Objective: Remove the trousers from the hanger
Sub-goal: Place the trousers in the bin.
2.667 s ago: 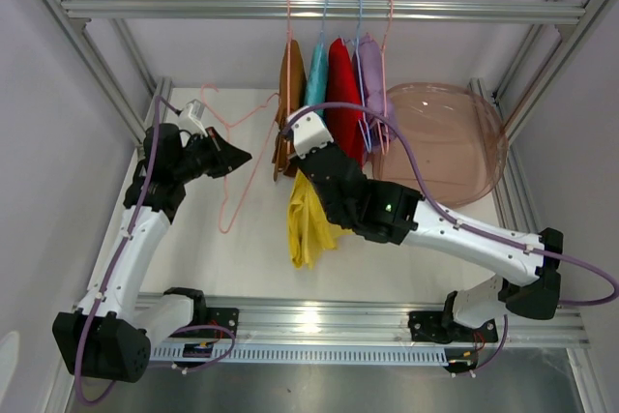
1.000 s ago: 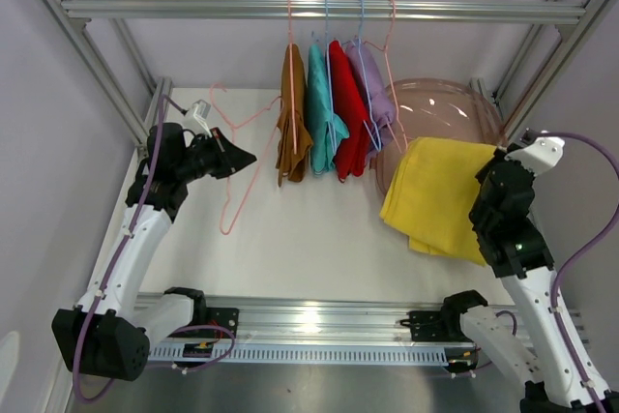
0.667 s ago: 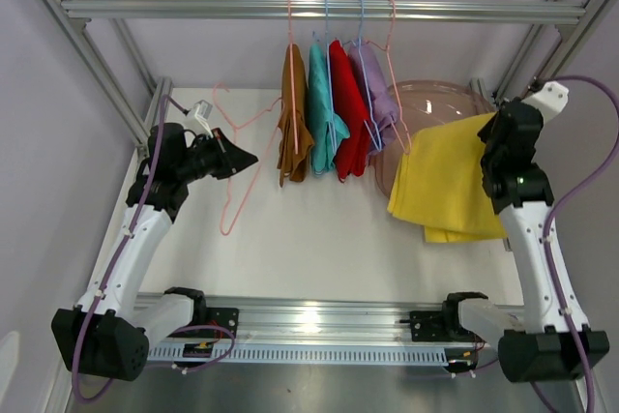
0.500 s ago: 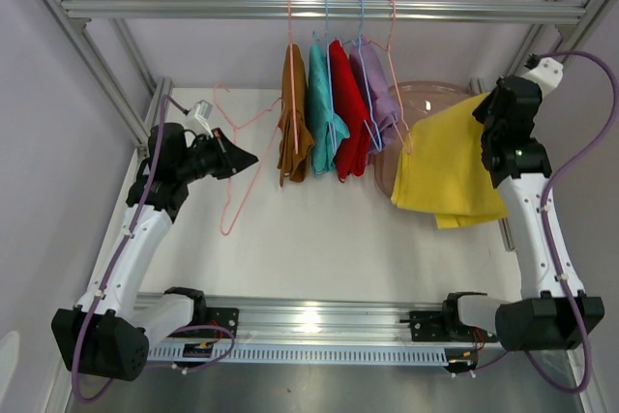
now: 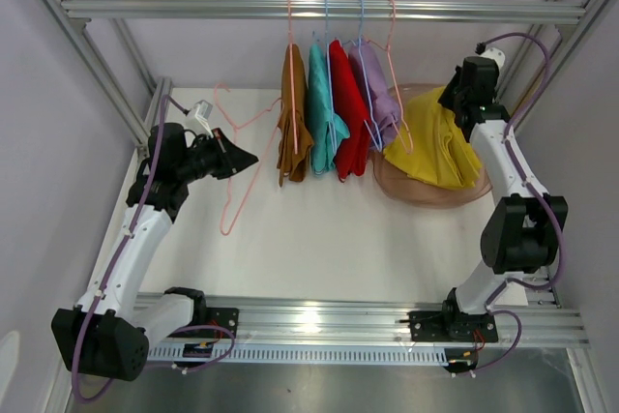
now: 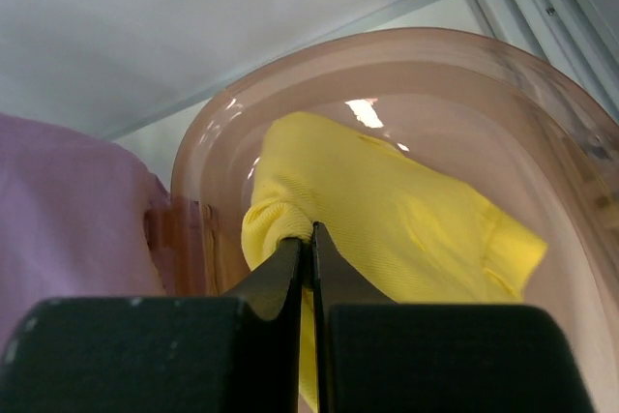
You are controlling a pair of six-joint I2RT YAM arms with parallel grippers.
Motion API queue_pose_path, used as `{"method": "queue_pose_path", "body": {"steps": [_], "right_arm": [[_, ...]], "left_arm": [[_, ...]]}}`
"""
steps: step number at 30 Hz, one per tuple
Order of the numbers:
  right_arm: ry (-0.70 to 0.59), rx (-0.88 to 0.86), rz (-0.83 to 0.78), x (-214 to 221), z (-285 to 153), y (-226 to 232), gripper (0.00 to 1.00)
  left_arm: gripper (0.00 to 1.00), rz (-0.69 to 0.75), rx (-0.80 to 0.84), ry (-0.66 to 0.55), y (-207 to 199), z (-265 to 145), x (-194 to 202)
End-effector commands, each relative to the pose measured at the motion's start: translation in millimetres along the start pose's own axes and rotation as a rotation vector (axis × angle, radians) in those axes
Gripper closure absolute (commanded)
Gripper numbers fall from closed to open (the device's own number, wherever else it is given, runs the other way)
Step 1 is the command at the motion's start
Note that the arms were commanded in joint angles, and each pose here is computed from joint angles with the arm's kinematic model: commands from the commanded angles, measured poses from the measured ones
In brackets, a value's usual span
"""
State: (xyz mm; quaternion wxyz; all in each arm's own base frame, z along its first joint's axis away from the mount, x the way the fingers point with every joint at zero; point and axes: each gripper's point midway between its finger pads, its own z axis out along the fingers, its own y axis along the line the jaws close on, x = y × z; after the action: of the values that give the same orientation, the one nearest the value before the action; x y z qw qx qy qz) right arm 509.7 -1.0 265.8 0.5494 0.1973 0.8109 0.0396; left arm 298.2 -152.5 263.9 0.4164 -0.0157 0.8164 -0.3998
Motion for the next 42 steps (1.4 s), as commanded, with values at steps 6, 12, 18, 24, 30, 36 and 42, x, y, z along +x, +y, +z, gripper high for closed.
{"method": "queue_pose_path", "body": {"steps": [6, 12, 18, 24, 30, 36, 42], "right_arm": [[-0.151, 0.056, 0.016, -61.6, 10.4, 6.7, 0.13], [-0.216, 0.149, -0.011, -85.7, -24.8, -10.5, 0.01], [-0.269, 0.218, 0.011, -103.8, -66.0, -25.9, 0.01], [-0.299, 0.282, 0.036, -110.6, -93.1, -37.6, 0.01], [-0.302, 0.039, 0.045, -105.4, -113.2, -1.4, 0.33], [-0.13, -0.193, 0.107, -42.5, -96.1, 35.9, 0.71], [0.006, -0.368, 0.077, 23.5, -87.3, 70.1, 0.82]], "left_arm": [[1.0, 0.042, 0.065, -0.033, -21.5, -4.1, -14.4], [0.99, 0.04, 0.067, -0.031, -21.5, -3.2, -14.4], [0.99, 0.041, 0.067, -0.034, -21.7, -3.7, -15.2], [1.0, 0.04, 0.063, -0.027, -20.0, -2.1, -13.4], [1.0, 0.045, 0.068, -0.03, -22.6, -3.7, -13.4], [1.0, 0.046, 0.071, -0.03, -23.7, -3.8, -13.4], [1.0, 0.048, 0.075, -0.03, -24.8, -4.6, -13.4]]}}
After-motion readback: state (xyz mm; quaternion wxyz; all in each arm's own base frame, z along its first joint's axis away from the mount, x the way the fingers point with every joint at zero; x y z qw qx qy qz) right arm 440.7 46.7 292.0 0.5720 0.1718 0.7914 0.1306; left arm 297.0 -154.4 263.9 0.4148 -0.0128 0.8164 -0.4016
